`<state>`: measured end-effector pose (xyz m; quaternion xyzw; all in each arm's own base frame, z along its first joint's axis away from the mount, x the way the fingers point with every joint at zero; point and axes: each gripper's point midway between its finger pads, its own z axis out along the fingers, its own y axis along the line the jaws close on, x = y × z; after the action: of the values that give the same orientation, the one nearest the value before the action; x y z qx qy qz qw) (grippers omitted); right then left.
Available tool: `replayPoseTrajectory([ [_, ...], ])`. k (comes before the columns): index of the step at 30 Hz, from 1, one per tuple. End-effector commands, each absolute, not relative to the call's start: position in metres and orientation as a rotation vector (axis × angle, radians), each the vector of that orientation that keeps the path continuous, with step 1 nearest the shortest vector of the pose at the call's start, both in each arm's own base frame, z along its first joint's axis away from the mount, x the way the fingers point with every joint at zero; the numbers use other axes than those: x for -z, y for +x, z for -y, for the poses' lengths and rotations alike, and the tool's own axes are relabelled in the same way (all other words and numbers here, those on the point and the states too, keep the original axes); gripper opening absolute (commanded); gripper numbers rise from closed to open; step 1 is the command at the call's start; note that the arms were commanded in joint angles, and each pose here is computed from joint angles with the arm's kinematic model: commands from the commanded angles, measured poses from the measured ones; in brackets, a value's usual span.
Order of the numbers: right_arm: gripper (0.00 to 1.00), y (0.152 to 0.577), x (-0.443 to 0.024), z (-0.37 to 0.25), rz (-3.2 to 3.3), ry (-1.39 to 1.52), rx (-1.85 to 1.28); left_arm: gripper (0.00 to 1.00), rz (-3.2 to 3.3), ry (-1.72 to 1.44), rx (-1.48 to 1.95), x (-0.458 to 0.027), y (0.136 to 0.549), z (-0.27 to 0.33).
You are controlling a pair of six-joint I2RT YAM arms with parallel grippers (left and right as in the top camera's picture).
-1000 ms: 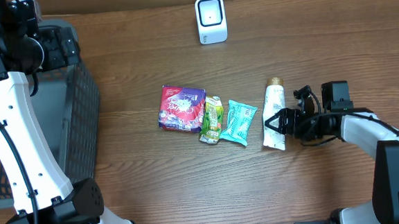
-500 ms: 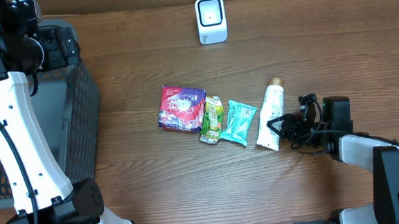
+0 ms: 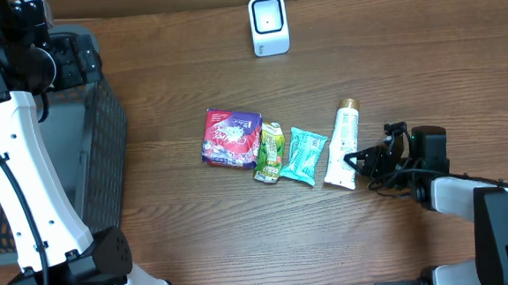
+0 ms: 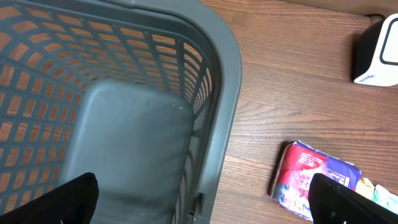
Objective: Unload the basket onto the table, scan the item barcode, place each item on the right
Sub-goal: 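Grasp the white tube with the right gripper, then lift the white tube with the right gripper toward the scanner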
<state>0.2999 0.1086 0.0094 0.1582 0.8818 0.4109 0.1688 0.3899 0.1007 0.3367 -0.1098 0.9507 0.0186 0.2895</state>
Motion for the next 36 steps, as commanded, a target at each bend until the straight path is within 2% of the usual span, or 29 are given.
replayPoseTrajectory([
  [1, 0.04, 0.308, -0.007, -0.095, -2.571, 0.491, -1.026, 0.99, -2.528, -0.265, -0.039, -0.340, 0.390, -0.098],
  [6, 0.04, 0.328, -0.044, -0.086, -2.667, 0.385, -0.875, 1.00, -2.528, -0.265, -0.039, -0.340, 0.390, -0.098],
  [11, 0.04, 0.347, -0.091, -0.069, -2.779, 0.249, -0.484, 1.00, -2.528, -0.265, -0.039, -0.340, 0.390, -0.098],
  [18, 0.04, 0.376, -0.166, -0.085, -2.679, 0.046, -0.238, 1.00, -2.528, -0.265, -0.039, -0.340, 0.390, -0.098],
  [22, 0.04, 0.385, -0.185, -0.092, -2.617, -0.020, -0.123, 1.00, -2.528, -0.265, -0.039, -0.340, 0.390, -0.098],
  [29, 0.04, 0.376, -0.167, -0.097, -2.651, -0.102, 0.129, 1.00, -2.528, -0.265, -0.039, -0.340, 0.390, -0.098],
  [36, 0.04, 0.366, -0.101, -0.091, -2.779, -0.213, 0.487, 1.00, -2.528, -0.265, -0.039, -0.340, 0.390, -0.098],
])
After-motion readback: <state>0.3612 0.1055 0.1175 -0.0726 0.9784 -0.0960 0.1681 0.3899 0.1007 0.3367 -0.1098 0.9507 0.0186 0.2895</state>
